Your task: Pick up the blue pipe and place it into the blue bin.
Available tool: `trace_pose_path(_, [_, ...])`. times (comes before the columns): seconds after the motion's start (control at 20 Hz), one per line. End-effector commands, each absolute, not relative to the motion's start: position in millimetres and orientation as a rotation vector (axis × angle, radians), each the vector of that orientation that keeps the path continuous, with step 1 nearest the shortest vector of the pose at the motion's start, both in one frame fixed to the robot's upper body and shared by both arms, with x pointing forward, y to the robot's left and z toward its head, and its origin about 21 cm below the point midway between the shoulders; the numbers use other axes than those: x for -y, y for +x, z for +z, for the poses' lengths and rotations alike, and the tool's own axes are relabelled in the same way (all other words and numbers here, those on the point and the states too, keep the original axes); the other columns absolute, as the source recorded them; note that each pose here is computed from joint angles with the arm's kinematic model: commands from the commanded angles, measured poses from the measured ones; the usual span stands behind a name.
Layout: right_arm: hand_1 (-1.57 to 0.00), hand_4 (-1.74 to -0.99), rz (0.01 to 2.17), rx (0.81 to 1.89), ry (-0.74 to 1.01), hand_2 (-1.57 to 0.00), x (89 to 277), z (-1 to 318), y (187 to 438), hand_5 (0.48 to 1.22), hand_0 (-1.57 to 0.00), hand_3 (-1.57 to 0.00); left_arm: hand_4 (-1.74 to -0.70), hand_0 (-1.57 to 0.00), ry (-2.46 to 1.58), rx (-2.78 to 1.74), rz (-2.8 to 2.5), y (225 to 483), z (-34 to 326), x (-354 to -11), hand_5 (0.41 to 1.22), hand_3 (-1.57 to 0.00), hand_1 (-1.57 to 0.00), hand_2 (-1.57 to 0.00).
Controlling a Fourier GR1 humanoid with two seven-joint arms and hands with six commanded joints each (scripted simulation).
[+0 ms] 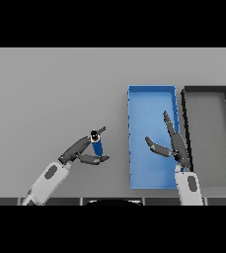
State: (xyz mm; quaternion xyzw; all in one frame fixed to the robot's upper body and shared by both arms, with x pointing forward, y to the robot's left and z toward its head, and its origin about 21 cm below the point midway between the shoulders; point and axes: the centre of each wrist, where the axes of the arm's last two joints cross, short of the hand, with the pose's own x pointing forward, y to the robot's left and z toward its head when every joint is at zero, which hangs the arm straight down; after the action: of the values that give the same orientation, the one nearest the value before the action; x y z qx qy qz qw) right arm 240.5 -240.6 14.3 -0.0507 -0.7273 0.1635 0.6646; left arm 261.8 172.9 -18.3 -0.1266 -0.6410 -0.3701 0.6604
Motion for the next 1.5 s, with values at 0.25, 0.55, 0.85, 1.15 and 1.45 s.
trace_pose_path(0.25, [0.0, -1.196, 0.373, 1.653, -0.12, 0.0, 243.3, 16, 237, 0.56, 0.0, 0.0, -1.27, -0.04, -0.444, 1.461, -0.713, 268, -22, -152, 0.675, -0.35, -0.25, -0.42])
trace_pose_path(0.55, [0.0, -1.179, 0.379, 1.647, -0.129, 0.0, 244.7, 16, 238, 0.561, 0.0, 0.0, -1.59, -1.1, -0.486, 1.471, -0.681, 262, -22, -139, 1.078, -1.2, -1.19, -1.25])
trace_pose_path(0.85, [0.0, -1.171, 0.39, 1.634, -0.14, 0.0, 243.5, 14, 242, 0.558, 0.0, 0.0, -1.51, -1.45, -0.467, 1.547, -0.717, 256, -24, -130, 1.183, -1.47, -1.47, -1.49])
trace_pose_path(1.15, [0.0, -1.144, 0.397, 1.633, -0.16, 0.0, 246.3, 17, 240, 0.551, 0.0, 0.0, -1.48, -1.54, -0.568, 1.706, -0.665, 258, 6, -114, 1.211, -1.54, -1.54, -1.55])
trace_pose_path(1.45, [0.0, -1.126, 0.409, 1.632, -0.165, 0.0, 246.1, 15, 240, 0.567, 0.0, 0.0, -1.47, -1.56, -0.577, 1.726, -0.716, 263, 36, -104, 1.218, -1.56, -1.56, -1.57])
